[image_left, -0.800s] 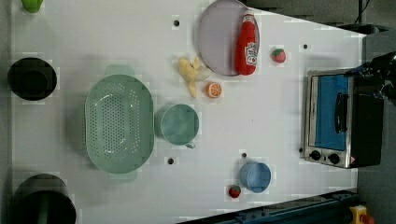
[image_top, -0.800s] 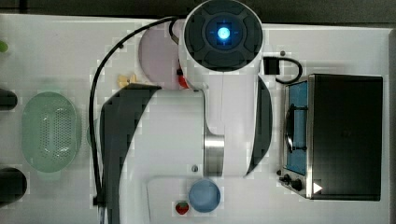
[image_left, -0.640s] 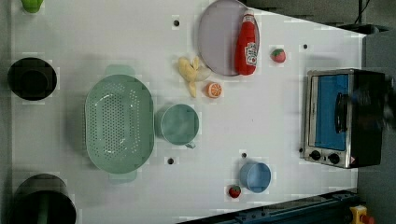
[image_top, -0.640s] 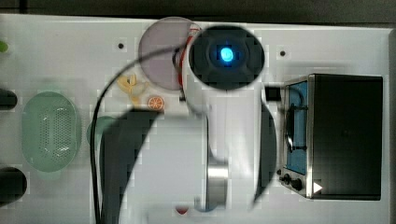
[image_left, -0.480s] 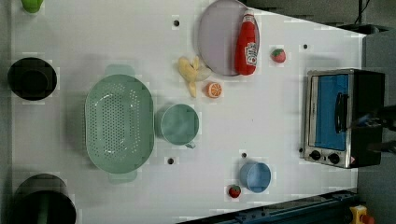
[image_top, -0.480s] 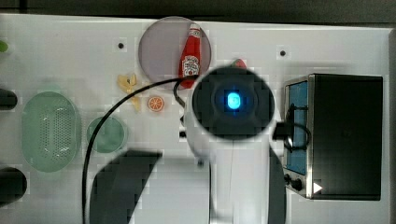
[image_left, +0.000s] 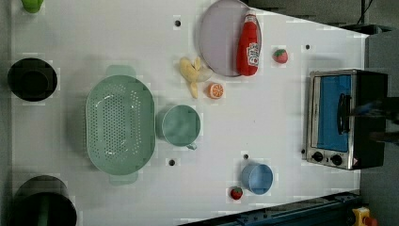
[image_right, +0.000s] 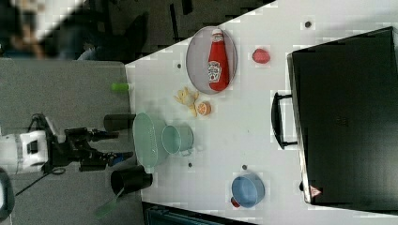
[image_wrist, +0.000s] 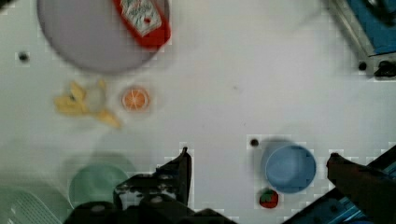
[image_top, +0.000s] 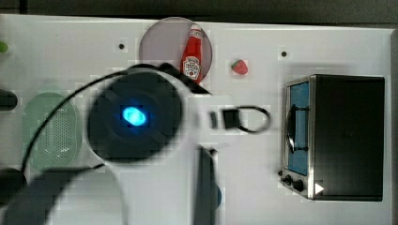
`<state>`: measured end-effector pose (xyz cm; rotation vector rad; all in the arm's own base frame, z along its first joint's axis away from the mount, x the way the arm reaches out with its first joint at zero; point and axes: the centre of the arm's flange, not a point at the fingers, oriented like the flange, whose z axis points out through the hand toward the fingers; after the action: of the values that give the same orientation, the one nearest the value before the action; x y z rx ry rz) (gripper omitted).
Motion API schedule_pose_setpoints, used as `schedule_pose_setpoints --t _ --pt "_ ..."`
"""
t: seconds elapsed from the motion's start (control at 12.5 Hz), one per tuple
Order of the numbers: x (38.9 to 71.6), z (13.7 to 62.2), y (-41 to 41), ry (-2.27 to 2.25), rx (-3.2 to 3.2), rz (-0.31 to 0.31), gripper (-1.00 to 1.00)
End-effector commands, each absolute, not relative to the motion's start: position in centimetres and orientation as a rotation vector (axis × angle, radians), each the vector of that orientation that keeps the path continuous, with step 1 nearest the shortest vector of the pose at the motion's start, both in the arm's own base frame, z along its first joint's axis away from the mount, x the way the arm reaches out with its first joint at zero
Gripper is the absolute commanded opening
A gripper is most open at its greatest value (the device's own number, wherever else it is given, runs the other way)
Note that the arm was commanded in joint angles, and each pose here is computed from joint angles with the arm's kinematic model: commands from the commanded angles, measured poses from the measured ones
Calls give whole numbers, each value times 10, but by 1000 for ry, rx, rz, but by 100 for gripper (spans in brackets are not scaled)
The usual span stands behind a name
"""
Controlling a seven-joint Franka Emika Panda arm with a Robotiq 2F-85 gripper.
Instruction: Drag mug left to right.
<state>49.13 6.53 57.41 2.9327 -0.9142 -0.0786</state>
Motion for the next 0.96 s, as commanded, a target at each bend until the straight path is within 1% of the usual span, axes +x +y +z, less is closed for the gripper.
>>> schedule_pose_setpoints --t 0.08,0.4,0.56,0.72,0.96 --pt "496 501 148 -696 2967 -204 100" --pt "489 430 206 -384 3033 -237 100" --pt "486 391 222 -231 3075 -235 100" --pt "485 354 233 -159 3119 -200 100" --pt "484 305 245 -44 3131 -127 100"
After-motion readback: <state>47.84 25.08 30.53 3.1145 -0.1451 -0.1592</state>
